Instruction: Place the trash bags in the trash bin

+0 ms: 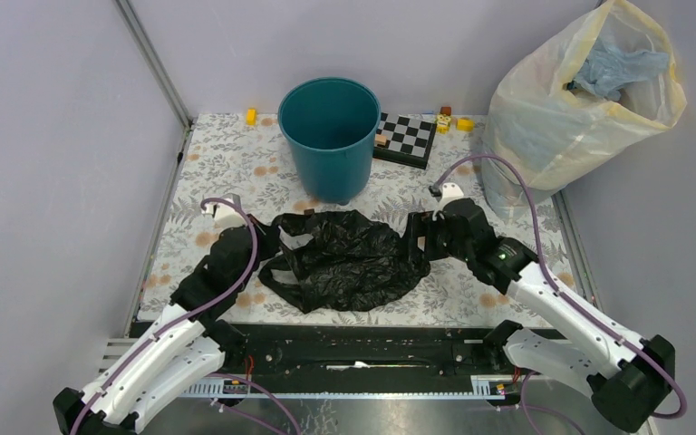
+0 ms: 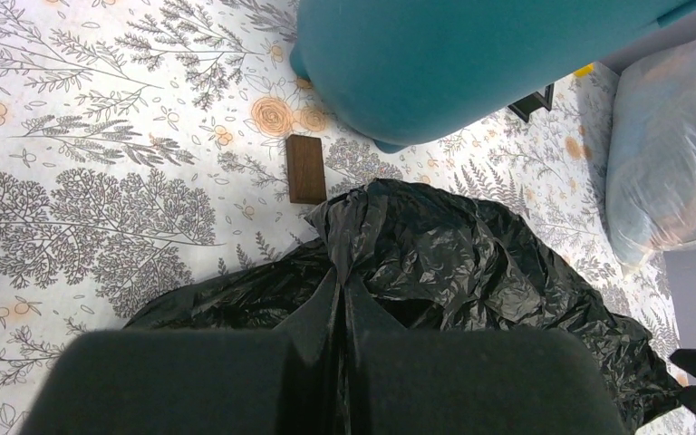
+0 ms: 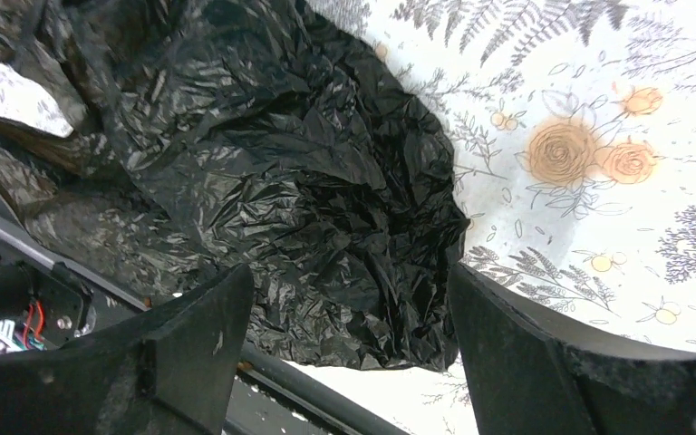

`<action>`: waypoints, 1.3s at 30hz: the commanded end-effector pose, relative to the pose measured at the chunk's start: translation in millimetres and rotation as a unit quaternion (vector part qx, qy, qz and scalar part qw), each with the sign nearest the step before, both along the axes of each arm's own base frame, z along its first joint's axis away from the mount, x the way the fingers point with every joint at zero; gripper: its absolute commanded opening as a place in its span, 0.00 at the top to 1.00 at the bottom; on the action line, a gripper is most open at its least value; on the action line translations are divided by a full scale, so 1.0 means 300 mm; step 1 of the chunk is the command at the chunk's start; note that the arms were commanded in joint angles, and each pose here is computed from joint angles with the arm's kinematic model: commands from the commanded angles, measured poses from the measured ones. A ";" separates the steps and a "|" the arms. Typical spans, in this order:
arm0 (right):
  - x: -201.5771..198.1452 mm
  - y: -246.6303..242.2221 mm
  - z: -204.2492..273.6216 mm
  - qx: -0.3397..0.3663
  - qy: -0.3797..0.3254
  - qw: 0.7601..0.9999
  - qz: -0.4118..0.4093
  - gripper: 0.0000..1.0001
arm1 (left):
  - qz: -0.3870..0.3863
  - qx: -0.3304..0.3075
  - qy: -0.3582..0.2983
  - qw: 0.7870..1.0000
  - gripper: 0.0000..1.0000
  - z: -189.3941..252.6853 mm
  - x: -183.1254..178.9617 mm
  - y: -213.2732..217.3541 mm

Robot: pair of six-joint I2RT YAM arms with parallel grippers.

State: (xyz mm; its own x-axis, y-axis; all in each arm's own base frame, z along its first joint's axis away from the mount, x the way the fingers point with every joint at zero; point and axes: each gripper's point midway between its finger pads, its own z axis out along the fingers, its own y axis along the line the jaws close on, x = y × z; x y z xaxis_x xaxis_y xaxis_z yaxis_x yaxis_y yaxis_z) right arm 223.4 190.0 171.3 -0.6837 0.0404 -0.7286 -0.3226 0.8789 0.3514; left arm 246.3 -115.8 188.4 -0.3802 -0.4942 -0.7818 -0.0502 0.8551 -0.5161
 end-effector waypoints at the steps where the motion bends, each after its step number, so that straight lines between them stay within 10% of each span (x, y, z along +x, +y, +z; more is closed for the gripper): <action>1: -0.023 0.045 -0.042 -0.002 0.024 0.998 0.050 0.18 | 0.000 -0.018 -0.014 1.000 1.00 0.021 -0.003 -0.002; 9: 0.042 -0.010 0.024 -0.007 -0.015 1.000 -0.026 1.00 | 0.049 -0.001 0.019 0.999 1.00 -0.052 -0.006 0.054; 22: 0.028 -0.048 0.498 0.067 -0.132 0.988 -0.037 1.00 | 0.009 -0.052 -0.071 0.996 1.00 0.327 -0.052 0.045; 31: 0.094 0.020 0.992 0.134 -0.255 0.958 -0.010 1.00 | -0.010 -0.089 -0.192 0.977 1.00 0.849 -0.080 0.057; 39: 0.256 0.126 1.217 0.162 -0.324 0.932 -0.017 1.00 | 0.069 -0.017 -0.259 0.963 1.00 1.166 -0.012 0.153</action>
State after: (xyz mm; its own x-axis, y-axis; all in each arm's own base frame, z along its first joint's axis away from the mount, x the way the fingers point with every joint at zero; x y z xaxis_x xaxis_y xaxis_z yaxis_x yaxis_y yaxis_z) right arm 276.2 211.4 517.5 -0.1675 0.3348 -0.9273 -0.5106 0.7751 0.3721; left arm 226.6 -86.2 518.4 0.0334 -0.6301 -0.7758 0.2017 0.7645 -0.6122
